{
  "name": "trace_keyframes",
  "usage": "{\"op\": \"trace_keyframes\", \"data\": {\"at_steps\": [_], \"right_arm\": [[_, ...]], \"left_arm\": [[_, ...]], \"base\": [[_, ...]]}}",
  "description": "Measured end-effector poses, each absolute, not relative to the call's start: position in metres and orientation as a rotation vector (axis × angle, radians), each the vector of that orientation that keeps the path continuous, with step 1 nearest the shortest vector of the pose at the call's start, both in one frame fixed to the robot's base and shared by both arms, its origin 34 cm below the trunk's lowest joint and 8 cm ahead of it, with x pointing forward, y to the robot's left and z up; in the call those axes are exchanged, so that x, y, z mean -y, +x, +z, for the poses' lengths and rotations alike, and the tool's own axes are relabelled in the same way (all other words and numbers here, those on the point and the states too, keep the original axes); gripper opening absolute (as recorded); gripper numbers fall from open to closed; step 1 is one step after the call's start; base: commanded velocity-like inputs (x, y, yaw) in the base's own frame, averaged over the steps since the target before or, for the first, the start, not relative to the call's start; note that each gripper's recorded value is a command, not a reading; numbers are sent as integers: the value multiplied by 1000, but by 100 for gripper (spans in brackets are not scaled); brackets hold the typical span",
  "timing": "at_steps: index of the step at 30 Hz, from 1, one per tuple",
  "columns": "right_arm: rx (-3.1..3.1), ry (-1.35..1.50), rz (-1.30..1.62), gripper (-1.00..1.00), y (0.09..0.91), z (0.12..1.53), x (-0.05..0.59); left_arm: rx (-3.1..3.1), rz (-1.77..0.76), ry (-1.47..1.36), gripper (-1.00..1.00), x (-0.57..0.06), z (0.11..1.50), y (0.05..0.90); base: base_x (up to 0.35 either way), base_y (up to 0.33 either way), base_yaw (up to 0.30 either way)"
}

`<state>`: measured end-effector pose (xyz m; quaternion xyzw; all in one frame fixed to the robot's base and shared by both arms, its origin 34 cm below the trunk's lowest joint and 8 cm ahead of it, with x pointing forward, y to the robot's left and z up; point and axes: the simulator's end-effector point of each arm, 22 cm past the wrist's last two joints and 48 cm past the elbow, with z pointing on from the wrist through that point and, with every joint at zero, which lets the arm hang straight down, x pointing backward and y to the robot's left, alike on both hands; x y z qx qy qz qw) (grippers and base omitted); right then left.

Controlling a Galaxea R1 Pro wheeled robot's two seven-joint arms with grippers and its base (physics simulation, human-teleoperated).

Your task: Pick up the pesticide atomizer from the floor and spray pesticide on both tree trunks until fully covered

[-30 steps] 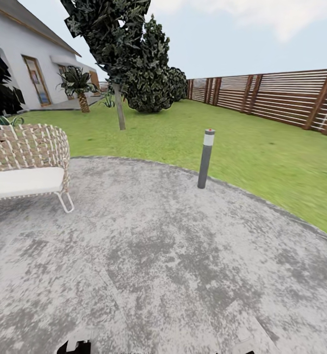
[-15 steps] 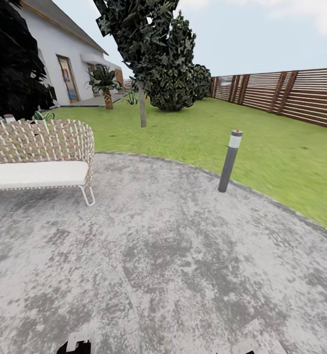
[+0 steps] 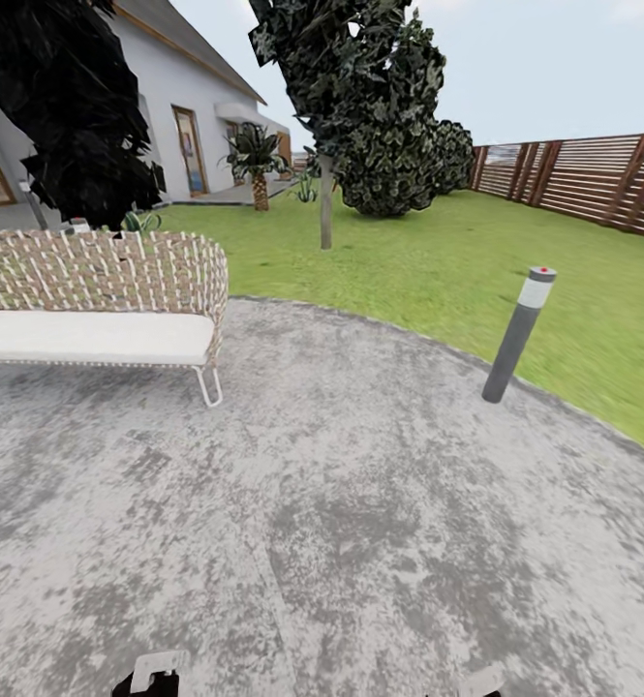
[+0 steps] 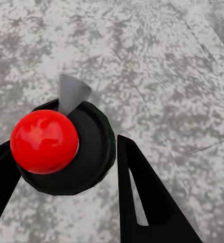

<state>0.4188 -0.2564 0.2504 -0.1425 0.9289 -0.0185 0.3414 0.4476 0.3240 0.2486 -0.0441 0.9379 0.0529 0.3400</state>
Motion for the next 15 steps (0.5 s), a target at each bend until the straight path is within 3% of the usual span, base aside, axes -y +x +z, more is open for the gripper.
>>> {"op": "trace_keyframes", "data": {"at_steps": [15], "right_arm": [[-2424,-372,-47,100,416,248,256]], "left_arm": [[-2448,139,-118,-100,-324,246,445]], "base": [[339,0,274]]}}
